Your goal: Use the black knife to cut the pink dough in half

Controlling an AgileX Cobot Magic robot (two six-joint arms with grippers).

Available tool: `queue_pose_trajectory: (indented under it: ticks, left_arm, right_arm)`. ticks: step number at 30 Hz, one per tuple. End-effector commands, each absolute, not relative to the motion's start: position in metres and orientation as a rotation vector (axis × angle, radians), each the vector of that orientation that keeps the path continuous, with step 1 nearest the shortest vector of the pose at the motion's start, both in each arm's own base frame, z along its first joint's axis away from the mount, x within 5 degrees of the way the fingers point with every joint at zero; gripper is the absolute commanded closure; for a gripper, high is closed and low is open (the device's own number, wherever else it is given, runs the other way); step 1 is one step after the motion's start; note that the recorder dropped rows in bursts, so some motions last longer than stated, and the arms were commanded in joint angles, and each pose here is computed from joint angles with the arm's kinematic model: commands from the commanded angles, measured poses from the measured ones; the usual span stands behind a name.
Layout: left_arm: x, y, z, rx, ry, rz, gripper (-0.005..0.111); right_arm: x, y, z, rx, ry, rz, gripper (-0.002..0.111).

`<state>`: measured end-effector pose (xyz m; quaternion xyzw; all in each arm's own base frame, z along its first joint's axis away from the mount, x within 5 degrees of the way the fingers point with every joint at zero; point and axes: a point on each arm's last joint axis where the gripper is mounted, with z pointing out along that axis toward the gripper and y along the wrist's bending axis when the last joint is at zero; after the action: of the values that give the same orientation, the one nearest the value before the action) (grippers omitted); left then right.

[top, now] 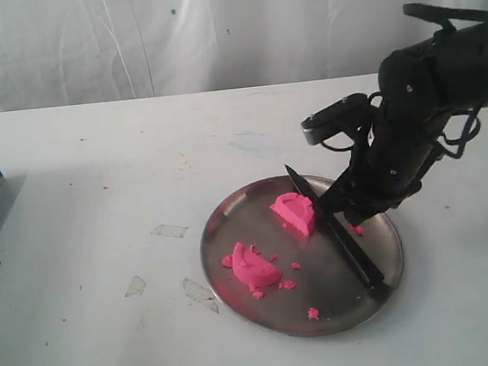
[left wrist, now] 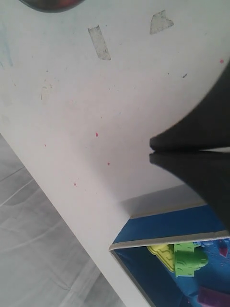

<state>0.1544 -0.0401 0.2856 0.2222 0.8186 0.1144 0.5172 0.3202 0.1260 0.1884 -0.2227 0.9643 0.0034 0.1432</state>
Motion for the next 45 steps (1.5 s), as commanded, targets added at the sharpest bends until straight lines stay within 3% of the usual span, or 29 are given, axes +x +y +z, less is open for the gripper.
queue_pose_trajectory:
  ticks: [1,8,17,23,29,33,39,45]
  left_arm:
    - [0.153,-0.038,0.285,0.531,1.965,0.285,0.107]
    - [0.153,-0.038,0.285,0.531,1.965,0.285,0.107]
    - [0.153,-0.039,0.285,0.538,1.956,0.28,0.107]
    - [0.153,-0.039,0.285,0.539,1.955,0.282,0.107]
    - [0.153,-0.039,0.285,0.539,1.955,0.282,0.107]
    - [0.153,-0.039,0.285,0.539,1.955,0.282,0.107]
    - [0.153,-0.039,0.285,0.529,1.965,0.274,0.107]
    - [0.152,-0.038,0.284,0.512,1.982,0.267,0.107]
  right_arm:
    - [0.334,0.098,0.197,-0.46,2.719,-0.062,0.079]
    - [0.338,0.022,0.171,0.048,2.669,-0.014,0.108]
    - [0.319,0.002,0.17,0.121,2.485,0.024,0.108]
    - [0.297,0.003,0.234,0.153,2.22,0.075,0.108]
    - [0.216,0.004,0.339,0.016,1.684,0.05,0.108]
    - [0.137,0.003,0.378,-0.136,1.412,-0.121,0.108]
    - [0.064,-0.001,0.363,-0.168,1.372,-0.213,0.108]
    - [0.029,-0.002,0.335,-0.152,1.307,-0.217,0.108]
